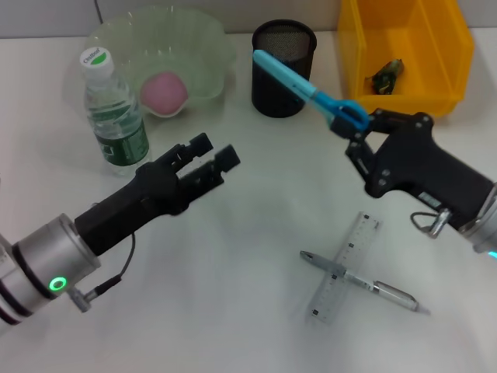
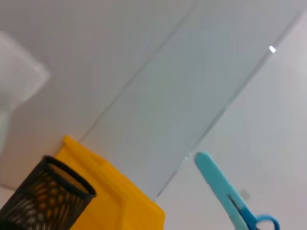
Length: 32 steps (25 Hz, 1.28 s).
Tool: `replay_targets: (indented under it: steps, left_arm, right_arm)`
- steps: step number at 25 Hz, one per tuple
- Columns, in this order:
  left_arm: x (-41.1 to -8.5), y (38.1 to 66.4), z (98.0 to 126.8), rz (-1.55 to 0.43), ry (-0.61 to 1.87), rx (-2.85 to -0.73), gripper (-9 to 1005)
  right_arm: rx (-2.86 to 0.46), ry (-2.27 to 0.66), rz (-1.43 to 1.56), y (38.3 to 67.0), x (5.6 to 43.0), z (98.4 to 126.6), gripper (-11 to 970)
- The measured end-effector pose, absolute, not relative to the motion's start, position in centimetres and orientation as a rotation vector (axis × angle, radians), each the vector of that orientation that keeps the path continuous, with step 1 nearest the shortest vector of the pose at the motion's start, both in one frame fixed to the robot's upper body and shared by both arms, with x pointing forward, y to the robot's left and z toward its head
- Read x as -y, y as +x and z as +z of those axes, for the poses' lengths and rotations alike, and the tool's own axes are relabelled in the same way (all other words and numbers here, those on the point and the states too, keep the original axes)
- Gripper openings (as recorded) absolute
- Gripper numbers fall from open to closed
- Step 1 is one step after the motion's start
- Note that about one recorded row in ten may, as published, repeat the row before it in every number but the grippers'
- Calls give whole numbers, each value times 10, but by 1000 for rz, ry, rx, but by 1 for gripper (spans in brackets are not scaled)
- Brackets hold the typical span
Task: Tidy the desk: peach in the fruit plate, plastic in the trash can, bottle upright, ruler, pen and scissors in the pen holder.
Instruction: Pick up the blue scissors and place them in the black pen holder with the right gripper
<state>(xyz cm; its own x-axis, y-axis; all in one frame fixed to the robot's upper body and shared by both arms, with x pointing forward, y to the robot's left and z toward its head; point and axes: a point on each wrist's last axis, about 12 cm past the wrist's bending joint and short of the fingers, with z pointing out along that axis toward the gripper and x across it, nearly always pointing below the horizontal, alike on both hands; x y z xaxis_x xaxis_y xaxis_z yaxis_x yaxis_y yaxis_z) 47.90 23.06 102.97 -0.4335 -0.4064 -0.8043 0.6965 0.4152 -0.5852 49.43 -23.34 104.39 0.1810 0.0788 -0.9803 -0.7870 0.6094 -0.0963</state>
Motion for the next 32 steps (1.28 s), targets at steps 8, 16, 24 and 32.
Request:
replay_targets:
  steps: [8,16,24,32]
  left_arm:
    - [-245,477,1032,-1111,561,-1535,813]
    - [-260,473,1030,-937,690,-1494,813]
    - [-264,471,1026,-858,737,-1484,812]
    - [-264,469,1025,-858,734,-1487,812]
  right_arm:
    - [-1356,-755,867,508,250,1056,82]
    - [-1535,-831,1019,523,265,1070,82]
    - [-1717,-865,1054,539,280,1090,82]
    - [-1895,-930,1038,561,286,1122,82]
